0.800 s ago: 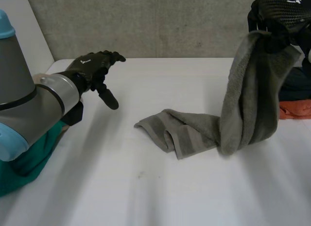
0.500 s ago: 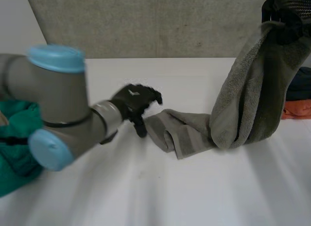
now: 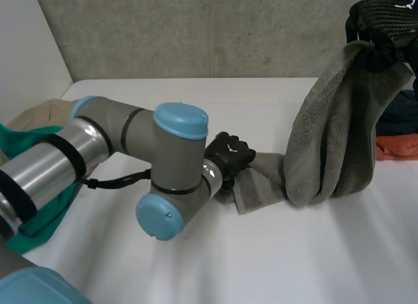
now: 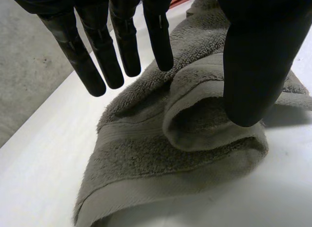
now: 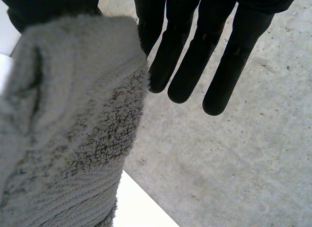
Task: Fold the laundry.
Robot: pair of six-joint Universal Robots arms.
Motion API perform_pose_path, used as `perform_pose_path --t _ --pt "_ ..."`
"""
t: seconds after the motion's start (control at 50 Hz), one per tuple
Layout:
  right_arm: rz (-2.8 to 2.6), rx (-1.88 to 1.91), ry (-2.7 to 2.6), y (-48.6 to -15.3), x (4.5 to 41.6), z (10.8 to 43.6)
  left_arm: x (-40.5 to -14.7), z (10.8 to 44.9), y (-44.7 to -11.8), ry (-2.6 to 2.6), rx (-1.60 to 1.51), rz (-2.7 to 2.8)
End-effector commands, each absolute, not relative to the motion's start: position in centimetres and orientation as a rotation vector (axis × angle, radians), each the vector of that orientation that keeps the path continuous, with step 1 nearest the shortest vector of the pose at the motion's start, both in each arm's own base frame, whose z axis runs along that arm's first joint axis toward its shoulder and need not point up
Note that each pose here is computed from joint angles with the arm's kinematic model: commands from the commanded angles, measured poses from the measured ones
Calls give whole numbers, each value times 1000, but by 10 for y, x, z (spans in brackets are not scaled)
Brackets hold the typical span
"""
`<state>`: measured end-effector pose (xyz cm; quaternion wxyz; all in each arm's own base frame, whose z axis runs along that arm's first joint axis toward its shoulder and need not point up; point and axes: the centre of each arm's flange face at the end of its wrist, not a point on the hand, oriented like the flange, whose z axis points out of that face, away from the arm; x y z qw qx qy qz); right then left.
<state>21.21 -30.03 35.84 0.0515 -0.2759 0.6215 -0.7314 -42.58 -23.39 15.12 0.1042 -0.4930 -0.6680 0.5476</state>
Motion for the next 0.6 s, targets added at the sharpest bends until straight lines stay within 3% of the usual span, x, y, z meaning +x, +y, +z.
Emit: perform_pose_path --t 0.02,0.2,0.28,0.38,0.46,0.52,0.6 --pt "-2226 -842 1893 -300 212 358 -432 138 -232 -1995 -1541 1592" --pt "-2216 -846 1901 -300 212 355 -439 136 -238 -2020 -1557 1672" --pt "-2212 -843 1911 -300 211 353 -430 164 -242 -2091 -1449 1765" --pt "-2236 -837 1939 -307 201 354 -393 251 -252 -2055 -1121 1914" --pt "-2233 -824 1971 -313 196 353 -356 289 -259 -2034 -1017 1974" --pt "-2199 -812 2027 -322 192 345 -327 303 -267 -2045 -982 2008" --pt "-2130 -784 2109 -342 192 322 -296 298 -280 -2131 -970 1993"
